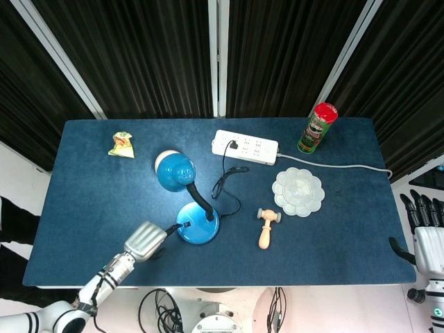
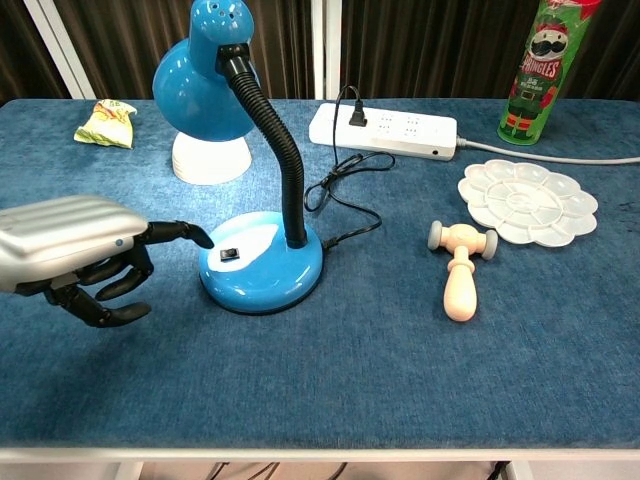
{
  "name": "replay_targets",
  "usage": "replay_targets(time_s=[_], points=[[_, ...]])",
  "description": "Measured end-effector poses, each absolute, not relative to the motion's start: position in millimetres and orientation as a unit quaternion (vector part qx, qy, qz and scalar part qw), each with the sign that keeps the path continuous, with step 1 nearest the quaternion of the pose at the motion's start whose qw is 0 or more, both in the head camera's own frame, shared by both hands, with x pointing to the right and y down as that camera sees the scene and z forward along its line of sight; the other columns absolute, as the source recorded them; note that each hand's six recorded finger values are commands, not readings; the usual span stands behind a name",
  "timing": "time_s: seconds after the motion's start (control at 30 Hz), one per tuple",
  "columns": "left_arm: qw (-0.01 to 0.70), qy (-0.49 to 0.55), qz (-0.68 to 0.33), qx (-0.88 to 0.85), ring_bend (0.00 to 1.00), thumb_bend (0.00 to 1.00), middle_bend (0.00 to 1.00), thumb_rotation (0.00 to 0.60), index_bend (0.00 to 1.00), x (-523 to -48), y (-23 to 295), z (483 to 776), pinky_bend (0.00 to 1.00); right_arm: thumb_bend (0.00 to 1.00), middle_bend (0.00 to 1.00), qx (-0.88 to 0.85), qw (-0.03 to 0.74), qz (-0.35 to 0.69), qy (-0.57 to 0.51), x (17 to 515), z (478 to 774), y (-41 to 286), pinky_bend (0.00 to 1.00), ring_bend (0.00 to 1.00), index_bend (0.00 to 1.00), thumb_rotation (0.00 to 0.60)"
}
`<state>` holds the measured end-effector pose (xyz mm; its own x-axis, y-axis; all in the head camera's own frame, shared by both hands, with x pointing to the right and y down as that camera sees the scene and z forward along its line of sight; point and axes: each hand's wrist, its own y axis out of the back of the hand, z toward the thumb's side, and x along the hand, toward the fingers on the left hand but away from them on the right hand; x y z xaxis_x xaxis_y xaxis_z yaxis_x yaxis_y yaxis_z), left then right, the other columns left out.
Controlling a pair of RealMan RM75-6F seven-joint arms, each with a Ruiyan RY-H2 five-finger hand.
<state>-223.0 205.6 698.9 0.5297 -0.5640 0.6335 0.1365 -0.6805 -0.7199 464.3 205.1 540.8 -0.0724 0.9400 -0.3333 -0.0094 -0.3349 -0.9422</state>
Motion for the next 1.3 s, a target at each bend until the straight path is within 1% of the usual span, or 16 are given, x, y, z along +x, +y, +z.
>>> replay_targets(time_s=[0.37, 1.3], points=[[0.372, 0.128, -0.481, -0.784, 0.79, 0.38, 0.79, 0.6, 0.13, -218.6, 200.8, 708.7, 0.83, 0.18, 0.0, -0.555, 0.391, 0.602, -0.42, 467.0, 542.3, 205.7, 0.0, 0.0, 0.0, 0.6], [0.377, 0.116, -0.475, -0.787, 0.79, 0.38, 0.79, 0.6, 0.13, -209.1, 200.4, 710.1, 0.83, 0.18, 0.0, -0.552, 0.384, 0.609, -0.421, 471.2, 544.8, 206.4, 0.0, 0.0, 0.0, 0.6]])
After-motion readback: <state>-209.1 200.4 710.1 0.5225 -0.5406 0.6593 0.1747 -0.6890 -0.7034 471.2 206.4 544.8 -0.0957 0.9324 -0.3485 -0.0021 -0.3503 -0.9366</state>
